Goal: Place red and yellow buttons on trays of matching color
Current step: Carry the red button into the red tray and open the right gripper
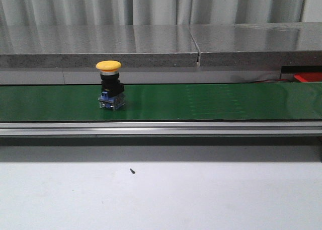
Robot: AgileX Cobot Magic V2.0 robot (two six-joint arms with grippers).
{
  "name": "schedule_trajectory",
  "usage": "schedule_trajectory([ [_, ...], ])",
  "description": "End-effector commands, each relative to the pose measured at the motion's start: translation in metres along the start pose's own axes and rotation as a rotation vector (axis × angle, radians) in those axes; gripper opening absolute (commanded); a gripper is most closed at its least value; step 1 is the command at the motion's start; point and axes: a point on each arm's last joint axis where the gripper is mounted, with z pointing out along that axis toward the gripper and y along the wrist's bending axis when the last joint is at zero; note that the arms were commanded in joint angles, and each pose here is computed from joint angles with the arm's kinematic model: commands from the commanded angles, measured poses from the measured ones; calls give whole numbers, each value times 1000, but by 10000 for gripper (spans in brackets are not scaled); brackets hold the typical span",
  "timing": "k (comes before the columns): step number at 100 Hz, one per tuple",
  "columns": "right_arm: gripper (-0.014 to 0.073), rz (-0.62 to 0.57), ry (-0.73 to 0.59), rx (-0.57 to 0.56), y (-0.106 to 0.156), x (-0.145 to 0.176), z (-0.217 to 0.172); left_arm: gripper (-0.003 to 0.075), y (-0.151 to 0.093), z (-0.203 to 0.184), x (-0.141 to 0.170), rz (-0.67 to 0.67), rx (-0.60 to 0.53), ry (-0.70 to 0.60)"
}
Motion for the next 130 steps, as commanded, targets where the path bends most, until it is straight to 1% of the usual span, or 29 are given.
schedule_trajectory([
  [1,141,12,-134,-1,-4,-15,-21,-19,-1,-4,-13,-3,3,-91],
  [21,141,61,-116,28,-27,-16,-7,-19,-1,-4,-13,-3,3,-91],
  [40,141,102,-141,53,-47,-19,8,-19,-1,-4,-13,-3,3,-91],
  [65,141,124,-182,41,-49,-25,28,-19,-1,-4,-13,-3,2,-92],
  [86,141,136,-186,31,-51,-34,44,-19,-1,-4,-13,-3,2,-92],
  [109,150,149,-142,18,-52,-39,63,-19,-1,-4,-13,-3,2,-92],
  [113,176,150,-141,18,-52,-39,64,-19,-1,-4,-13,-3,2,-92],
  [118,236,150,-138,18,-52,-38,64,-19,-1,-4,-13,-3,2,-92],
  [123,330,150,-138,18,-52,-38,64,-19,-1,-4,-13,-3,2,-92],
  [130,431,150,-141,18,-52,-39,64,-19,-1,-4,-13,-3,2,-92],
])
